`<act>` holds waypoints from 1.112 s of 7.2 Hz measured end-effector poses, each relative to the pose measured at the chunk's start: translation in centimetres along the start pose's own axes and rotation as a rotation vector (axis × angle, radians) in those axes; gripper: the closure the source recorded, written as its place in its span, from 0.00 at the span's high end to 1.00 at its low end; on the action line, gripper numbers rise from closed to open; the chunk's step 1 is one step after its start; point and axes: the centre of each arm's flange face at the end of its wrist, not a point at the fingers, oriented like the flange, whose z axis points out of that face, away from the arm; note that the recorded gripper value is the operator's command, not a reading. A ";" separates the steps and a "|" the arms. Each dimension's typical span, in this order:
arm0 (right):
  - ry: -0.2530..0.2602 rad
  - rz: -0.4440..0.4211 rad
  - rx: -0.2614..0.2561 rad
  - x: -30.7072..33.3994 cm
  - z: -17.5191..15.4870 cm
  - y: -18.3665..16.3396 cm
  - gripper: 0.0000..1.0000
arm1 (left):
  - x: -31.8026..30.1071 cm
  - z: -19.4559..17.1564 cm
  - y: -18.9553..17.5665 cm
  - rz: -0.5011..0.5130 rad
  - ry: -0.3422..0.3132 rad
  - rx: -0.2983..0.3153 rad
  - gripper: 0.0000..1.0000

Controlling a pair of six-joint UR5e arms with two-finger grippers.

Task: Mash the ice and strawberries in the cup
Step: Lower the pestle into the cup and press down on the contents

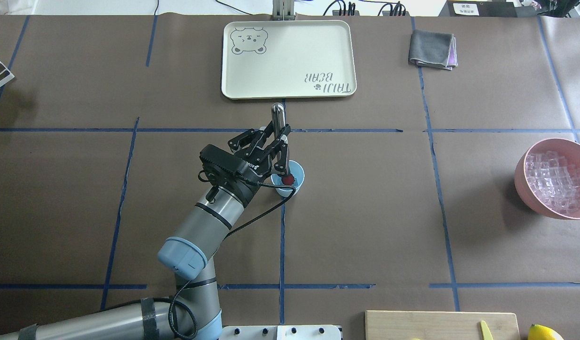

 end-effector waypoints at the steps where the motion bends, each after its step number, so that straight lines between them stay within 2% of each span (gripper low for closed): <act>1: -0.001 0.000 0.000 0.0 0.0 0.0 1.00 | 0.0 0.0 0.2 0.001 -0.001 -0.002 0.00; 5: -0.001 0.000 0.000 -0.1 -0.1 -0.1 1.00 | 0.4 0.0 -0.4 -0.011 0.005 0.006 0.00; 8: 0.000 0.000 0.000 0.1 0.0 -0.1 1.00 | -0.5 -0.4 -5.0 -0.039 0.040 0.056 0.00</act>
